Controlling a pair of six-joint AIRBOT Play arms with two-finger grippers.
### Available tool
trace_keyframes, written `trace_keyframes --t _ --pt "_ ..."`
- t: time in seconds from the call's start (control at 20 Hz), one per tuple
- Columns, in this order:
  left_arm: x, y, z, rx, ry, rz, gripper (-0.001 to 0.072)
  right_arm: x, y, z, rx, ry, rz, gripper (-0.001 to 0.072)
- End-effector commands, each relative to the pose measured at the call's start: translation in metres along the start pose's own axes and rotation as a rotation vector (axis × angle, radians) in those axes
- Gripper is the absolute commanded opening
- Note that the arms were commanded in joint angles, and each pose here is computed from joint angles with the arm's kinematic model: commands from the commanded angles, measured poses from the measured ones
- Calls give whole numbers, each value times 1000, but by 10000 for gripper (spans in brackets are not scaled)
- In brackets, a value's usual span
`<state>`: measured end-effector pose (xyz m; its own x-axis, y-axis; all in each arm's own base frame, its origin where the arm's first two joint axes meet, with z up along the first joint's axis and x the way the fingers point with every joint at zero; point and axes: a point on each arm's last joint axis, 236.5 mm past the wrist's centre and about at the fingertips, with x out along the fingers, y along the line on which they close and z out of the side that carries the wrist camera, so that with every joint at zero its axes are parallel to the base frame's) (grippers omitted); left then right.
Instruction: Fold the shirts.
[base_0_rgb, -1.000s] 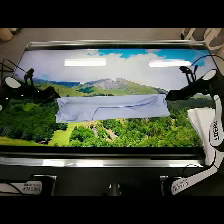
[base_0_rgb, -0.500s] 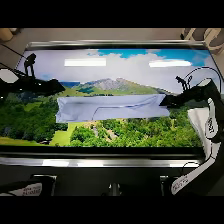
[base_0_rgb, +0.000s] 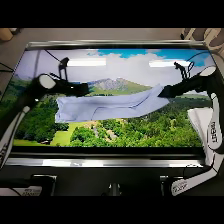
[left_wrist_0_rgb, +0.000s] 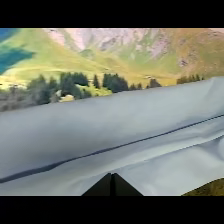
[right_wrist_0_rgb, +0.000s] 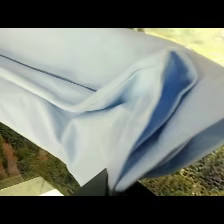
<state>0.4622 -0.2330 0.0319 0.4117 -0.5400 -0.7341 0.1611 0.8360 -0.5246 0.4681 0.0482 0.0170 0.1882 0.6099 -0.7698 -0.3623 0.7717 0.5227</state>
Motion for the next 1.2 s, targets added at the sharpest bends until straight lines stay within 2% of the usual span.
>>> trace_keyframes --t 0.0,0.3,0.5,0.6,0.7,0.9,1.0,1.15 --pt "70 -58 -25 -147 26 -156 36 -48 95 24 -190 -103 0 20" --pt "142 -130 -88 -259 164 -295 36 -110 203 19 -322 -225 -16 21" --pt "165 -151 -100 -391 157 -347 35 -123 218 12 -331 -242 -17 21" --pt "145 -147 -69 -319 87 -368 33 -120 216 22 -325 -269 -18 21" --pt "97 -131 -11 -205 -51 -356 32 -100 228 40 -331 -301 27 20" --pt "-63 -61 107 -24 -381 -210 32 -1 280 74 -363 -318 181 21" --pt "-154 -29 138 -4 -526 -130 33 69 303 79 -330 -300 266 22" --pt "-263 -14 145 27 -678 -69 32 177 333 53 -223 -205 410 37"
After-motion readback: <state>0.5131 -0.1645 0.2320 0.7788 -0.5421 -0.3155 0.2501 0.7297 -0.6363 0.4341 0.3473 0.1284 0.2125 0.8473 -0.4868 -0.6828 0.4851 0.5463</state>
